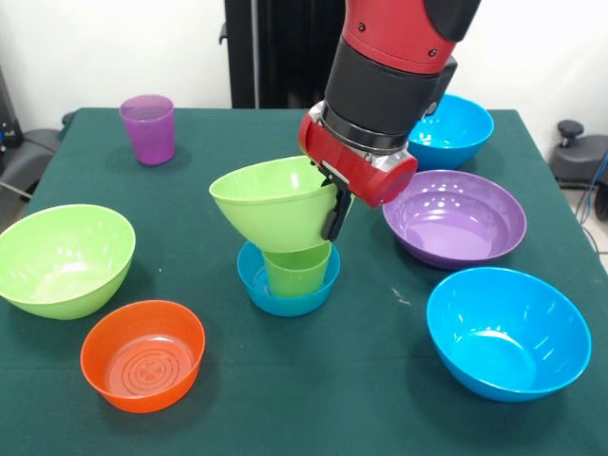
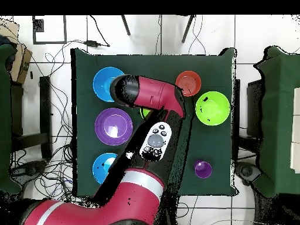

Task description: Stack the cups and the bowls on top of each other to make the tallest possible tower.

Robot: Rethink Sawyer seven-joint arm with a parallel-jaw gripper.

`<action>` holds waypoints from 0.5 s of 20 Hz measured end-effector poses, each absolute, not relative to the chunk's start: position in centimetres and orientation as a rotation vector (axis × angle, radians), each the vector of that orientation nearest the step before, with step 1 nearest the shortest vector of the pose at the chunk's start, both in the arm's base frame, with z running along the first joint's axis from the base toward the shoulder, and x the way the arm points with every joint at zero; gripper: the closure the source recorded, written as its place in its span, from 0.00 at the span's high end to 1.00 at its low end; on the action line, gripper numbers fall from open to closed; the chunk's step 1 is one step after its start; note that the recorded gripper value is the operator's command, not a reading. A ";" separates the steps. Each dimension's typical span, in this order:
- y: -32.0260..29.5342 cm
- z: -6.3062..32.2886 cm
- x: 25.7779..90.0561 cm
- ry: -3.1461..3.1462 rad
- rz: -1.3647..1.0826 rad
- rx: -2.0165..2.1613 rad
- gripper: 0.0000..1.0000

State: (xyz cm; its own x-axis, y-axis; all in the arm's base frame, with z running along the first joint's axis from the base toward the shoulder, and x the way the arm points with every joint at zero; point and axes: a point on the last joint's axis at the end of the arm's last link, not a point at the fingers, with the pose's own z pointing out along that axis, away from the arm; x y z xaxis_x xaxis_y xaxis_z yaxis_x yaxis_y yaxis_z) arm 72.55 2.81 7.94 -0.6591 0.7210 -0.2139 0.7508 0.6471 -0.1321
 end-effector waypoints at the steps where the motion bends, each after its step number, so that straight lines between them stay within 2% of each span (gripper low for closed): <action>1: 2.8 7.9 72.6 2.720 -0.316 1.223 0.00; 10: 2.8 7.8 72.8 2.718 -0.314 1.218 0.00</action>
State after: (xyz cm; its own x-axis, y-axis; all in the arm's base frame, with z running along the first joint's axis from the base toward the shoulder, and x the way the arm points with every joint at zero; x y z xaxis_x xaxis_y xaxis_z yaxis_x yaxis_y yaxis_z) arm 72.85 2.77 7.85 -0.6602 0.7191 -0.2171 0.7496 0.6489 -0.1301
